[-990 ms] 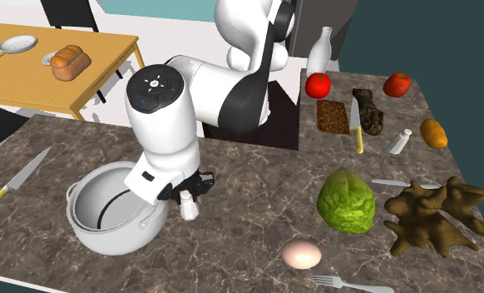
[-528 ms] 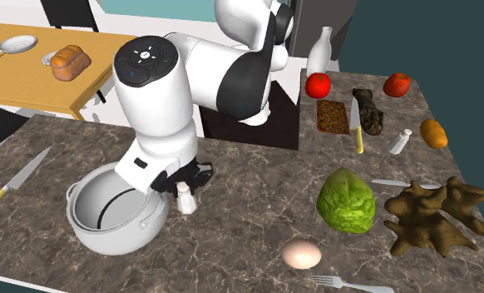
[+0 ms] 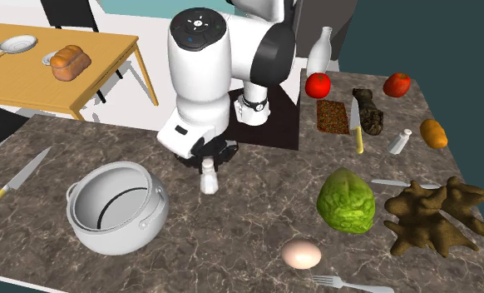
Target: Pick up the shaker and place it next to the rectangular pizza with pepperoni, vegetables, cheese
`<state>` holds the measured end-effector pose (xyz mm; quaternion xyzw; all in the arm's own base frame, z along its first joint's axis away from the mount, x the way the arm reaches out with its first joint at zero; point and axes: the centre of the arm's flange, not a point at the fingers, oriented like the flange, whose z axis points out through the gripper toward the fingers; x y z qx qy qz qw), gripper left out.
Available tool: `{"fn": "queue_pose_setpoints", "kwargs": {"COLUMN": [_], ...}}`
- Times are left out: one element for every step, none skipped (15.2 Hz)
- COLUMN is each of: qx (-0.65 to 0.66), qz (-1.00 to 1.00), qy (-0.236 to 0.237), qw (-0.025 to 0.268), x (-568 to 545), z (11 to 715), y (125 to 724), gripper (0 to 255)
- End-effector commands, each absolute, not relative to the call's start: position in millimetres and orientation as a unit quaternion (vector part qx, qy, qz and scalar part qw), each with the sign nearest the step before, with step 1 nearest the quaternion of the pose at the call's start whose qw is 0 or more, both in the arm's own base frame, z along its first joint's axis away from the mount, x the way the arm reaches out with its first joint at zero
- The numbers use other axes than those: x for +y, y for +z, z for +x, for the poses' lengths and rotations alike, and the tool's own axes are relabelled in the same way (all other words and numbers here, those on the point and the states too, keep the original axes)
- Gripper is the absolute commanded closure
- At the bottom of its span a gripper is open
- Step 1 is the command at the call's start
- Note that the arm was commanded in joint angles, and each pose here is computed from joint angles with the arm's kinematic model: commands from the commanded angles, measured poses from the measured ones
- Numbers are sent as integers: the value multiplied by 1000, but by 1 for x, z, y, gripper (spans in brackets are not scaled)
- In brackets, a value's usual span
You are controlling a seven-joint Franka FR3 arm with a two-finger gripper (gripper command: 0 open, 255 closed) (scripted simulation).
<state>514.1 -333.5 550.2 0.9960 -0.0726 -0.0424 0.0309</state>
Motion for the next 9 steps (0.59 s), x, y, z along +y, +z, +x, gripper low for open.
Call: {"fn": "queue_pose_setpoints", "kwargs": {"qx": [-73,-73,-73,-73,-73,-73,-73,-73,-73], "qz": [996,996,996,996,996,996,996,996,996], "qy": [-43,-43,-43,-43,-43,-43,-43,-43,-43], "qw": [31,31,31,31,31,31,31,31,31], "x": [-310,-298,-287,-275,-263,-252,-240,-229,-217], "z": [500,494,487,481,474,468,462,455,449], "y": [550,550,550,550,550,550,550,550,550], "gripper": [255,255,255,255,255,255,255,255,255]}}
